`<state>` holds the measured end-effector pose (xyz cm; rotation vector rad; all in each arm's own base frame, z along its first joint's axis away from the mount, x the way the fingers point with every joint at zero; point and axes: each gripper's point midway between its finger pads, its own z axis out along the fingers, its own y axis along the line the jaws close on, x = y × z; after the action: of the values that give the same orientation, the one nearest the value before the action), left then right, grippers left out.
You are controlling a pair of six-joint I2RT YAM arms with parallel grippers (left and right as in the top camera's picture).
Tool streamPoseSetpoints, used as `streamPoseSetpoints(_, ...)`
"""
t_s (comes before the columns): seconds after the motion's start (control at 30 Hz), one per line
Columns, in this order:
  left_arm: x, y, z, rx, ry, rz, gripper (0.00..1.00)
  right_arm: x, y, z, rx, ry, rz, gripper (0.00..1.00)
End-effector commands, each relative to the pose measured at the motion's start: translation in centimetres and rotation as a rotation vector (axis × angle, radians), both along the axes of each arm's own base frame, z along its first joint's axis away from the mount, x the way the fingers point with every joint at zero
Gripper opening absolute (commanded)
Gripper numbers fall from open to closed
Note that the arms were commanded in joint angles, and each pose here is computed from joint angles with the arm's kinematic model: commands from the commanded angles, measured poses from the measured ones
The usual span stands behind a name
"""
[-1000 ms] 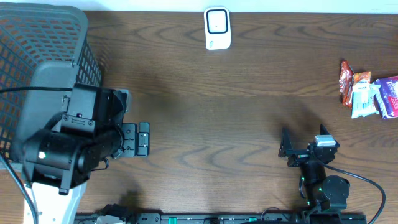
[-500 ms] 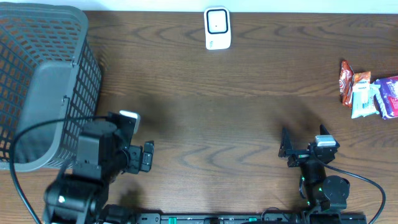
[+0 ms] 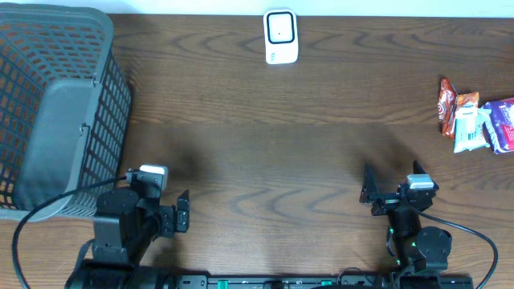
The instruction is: Scan the item barcode
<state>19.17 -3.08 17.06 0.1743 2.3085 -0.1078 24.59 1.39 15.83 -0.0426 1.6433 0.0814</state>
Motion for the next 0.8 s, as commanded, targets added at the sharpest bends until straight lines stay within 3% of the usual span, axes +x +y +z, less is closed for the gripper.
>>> streamPoseSetpoints(0.0,-0.3,0.3,0.3,-0.001,-0.040,0.008,0.98,0.0,0.1,-0.1,0.014,-0.001,0.003,0.99)
streamPoseSetpoints(0.37,-0.4,0.3,1.8,-0.022,-0.229,0.008,0.98,0.0,0.1,-0.1,0.014,-0.001,0.003,0.99)
streamPoseSetpoints(0.77,0.6,1.4,1.1,-0.021,-0.319,0.069,0.98,0.0,0.1,-0.1,0.014,0.000,0.003,0.99)
